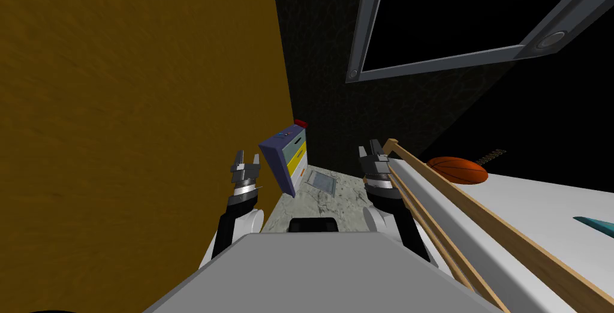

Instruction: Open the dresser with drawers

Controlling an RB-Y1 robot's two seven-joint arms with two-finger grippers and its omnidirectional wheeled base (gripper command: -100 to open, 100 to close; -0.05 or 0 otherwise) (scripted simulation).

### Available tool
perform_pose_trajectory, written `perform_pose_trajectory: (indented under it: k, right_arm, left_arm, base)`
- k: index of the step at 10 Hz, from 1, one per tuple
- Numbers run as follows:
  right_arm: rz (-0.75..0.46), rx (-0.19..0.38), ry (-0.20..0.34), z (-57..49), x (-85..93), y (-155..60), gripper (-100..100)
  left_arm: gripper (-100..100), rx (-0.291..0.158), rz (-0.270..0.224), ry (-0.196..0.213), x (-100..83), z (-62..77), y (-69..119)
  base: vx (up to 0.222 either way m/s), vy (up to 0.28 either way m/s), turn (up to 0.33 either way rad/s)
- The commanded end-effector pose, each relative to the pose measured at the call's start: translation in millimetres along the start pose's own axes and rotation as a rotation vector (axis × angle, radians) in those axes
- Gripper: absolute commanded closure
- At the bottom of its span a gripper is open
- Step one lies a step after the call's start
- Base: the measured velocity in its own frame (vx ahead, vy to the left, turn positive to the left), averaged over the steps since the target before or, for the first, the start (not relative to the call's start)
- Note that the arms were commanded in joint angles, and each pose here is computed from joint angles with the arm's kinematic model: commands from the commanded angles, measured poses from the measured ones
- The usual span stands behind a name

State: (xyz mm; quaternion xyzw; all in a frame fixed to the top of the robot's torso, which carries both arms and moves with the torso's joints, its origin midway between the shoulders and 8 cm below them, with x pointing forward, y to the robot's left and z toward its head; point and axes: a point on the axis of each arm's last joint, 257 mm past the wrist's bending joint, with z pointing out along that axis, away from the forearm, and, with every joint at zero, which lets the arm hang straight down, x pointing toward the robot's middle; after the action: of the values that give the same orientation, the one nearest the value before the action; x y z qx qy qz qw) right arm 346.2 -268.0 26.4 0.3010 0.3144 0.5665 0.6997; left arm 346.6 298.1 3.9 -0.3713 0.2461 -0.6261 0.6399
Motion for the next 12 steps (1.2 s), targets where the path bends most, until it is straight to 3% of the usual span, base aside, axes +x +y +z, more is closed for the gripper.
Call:
perform_pose_trajectory:
  k: [1, 9, 10, 12]
  right_arm:
    - [0.0, 0.0, 0.0, 0.0, 0.0, 0, 0]
    - [0.0, 0.0, 0.0, 0.0, 0.0, 0, 0]
    - [0.0, 0.0, 0.0, 0.0, 0.0, 0, 0]
    - [0.0, 0.0, 0.0, -0.1, 0.0, 0, 0]
  left_arm:
    - [0, 0.0, 0.0, 0.0, 0.0, 0.0, 0.0]
    - [0, 0.0, 0.0, 0.0, 0.0, 0.0, -0.2]
    - [-100, -0.01, 0.012, 0.024, 2.3, -0.6, 4.4]
    - [-100, -0.03, 0.032, 0.059, 4.8, -2.2, 14.1]
  base:
    - [0.0, 0.0, 0.0]
    - [0.0, 0.0, 0.0]
    - [0.018, 0.0, -0.004]
    - [0.039, -0.003, -0.007]
